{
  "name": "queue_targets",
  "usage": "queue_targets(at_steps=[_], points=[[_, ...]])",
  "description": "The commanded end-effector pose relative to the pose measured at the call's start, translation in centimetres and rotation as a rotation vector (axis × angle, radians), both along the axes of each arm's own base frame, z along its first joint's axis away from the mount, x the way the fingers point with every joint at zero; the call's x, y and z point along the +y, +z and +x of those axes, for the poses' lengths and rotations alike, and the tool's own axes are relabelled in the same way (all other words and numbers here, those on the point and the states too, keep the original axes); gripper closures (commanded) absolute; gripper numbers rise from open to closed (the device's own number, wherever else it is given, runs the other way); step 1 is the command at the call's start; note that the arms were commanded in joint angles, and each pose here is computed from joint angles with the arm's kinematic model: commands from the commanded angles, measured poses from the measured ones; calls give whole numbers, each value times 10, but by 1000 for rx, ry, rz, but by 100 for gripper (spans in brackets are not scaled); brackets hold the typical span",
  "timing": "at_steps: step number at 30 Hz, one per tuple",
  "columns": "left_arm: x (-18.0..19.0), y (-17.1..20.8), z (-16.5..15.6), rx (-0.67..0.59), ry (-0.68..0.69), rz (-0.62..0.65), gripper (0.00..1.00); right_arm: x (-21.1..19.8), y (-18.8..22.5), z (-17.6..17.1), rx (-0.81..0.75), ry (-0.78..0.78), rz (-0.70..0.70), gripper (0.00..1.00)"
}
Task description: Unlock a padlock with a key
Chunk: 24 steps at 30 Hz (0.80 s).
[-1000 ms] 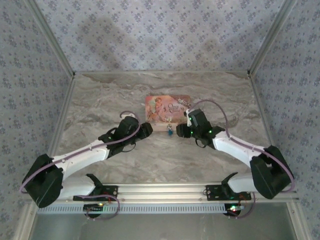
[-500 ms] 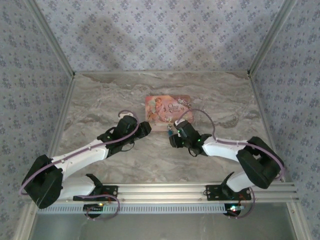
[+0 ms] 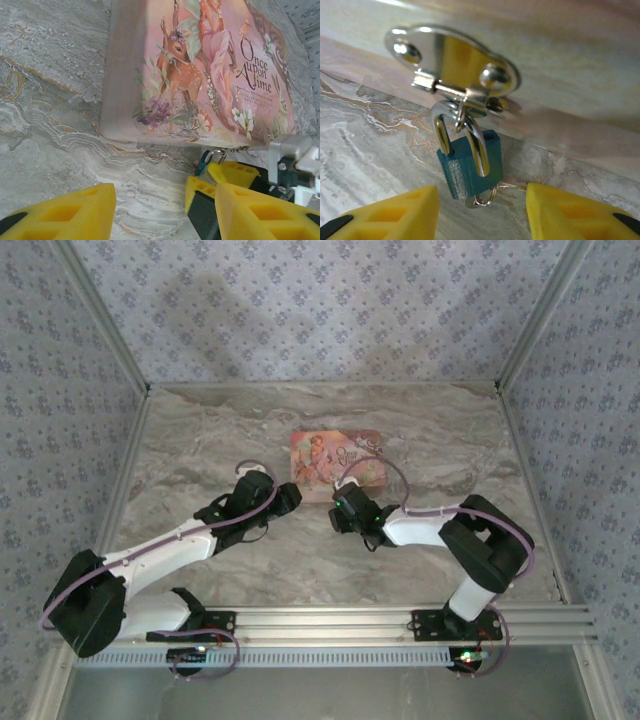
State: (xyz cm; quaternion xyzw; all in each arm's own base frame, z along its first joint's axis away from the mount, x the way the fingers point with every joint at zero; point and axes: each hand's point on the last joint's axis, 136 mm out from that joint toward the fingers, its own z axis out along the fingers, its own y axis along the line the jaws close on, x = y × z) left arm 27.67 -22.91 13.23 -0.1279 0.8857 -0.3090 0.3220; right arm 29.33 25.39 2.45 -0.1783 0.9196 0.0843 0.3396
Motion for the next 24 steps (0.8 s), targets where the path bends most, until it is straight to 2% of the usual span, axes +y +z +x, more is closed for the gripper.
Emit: queue_targets(at_steps=[1,4,11,20,24], points=[[3,12,3,-17,7,-7,46,2,0,8,-31,-17,-24,52],[6,12,3,-18,12,-6,46,2,-5,7,-23,-12,-36,57],[10,9,2,-15,16,-7,46,-1,-14,2,-13,6,-70,77],[16,8,5,-21,25,-9,46,-2,-2,-10,-36,101,-109,99],[17,9,8,-30,30,-9,46,-6,9,-15,-50,129,-113,100]])
